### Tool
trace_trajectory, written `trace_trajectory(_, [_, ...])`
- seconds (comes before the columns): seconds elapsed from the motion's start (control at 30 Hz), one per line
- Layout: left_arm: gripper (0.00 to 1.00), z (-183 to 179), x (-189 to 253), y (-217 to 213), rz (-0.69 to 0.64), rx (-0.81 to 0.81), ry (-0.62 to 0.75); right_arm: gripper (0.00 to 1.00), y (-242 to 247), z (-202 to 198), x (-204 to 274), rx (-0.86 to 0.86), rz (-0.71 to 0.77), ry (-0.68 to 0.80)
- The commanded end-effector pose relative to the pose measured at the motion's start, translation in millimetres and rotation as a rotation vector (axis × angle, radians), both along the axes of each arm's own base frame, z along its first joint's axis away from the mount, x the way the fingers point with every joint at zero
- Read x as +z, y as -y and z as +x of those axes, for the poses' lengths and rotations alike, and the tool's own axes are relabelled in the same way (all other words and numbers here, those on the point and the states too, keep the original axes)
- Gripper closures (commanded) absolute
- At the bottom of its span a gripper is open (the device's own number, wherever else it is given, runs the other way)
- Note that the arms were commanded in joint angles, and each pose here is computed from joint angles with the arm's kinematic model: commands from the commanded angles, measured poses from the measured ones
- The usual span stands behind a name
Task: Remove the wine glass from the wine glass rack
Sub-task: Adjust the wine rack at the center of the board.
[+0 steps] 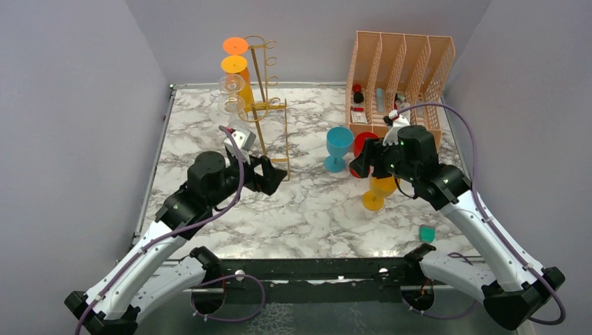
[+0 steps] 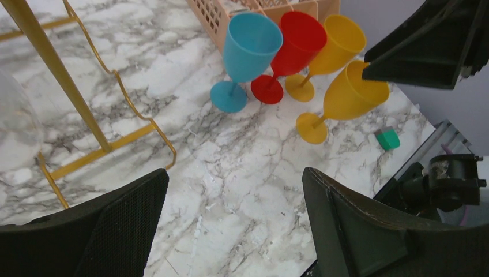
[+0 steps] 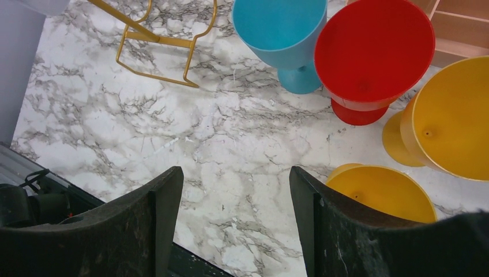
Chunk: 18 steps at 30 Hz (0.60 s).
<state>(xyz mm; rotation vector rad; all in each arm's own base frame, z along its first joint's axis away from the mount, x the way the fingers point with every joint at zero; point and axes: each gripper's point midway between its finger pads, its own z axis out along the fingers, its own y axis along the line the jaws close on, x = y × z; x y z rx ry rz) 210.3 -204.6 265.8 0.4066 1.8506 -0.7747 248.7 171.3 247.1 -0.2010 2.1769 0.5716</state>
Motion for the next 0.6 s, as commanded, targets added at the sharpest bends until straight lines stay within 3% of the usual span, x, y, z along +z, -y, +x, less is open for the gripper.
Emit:
trace_trajectory(0.0, [0.10, 19.0, 31.9, -12.7, 0.103, 0.071, 0.043, 0.29, -3.6, -1.1, 8.3, 0.006, 0.043, 0.037])
trace_trajectory(0.13, [0.11, 20.6, 74.8, -26.2, 0.072, 0.118, 0.115, 0.29, 2.0, -2.7, 10.4, -0.012, 0.031, 0.043])
trace_trajectory(0.23, [0.09, 26.4, 87.8, -39.3, 0.130, 0.168, 0.116, 0.29, 6.2, -2.6, 12.7, -0.026, 0.023, 0.060])
trace_trajectory(0.4, [0.08, 52.3, 115.5, -65.0, 0.191, 0.313, 0.158, 0.29, 3.0, -0.2, 17.2, -0.020, 0.037, 0.072])
trace_trajectory(0.57, [0.07, 79.0, 154.4, -95.5, 0.171, 0.432, 0.211, 0.29, 4.3, -0.1, 16.7, -0.025, 0.028, 0.064])
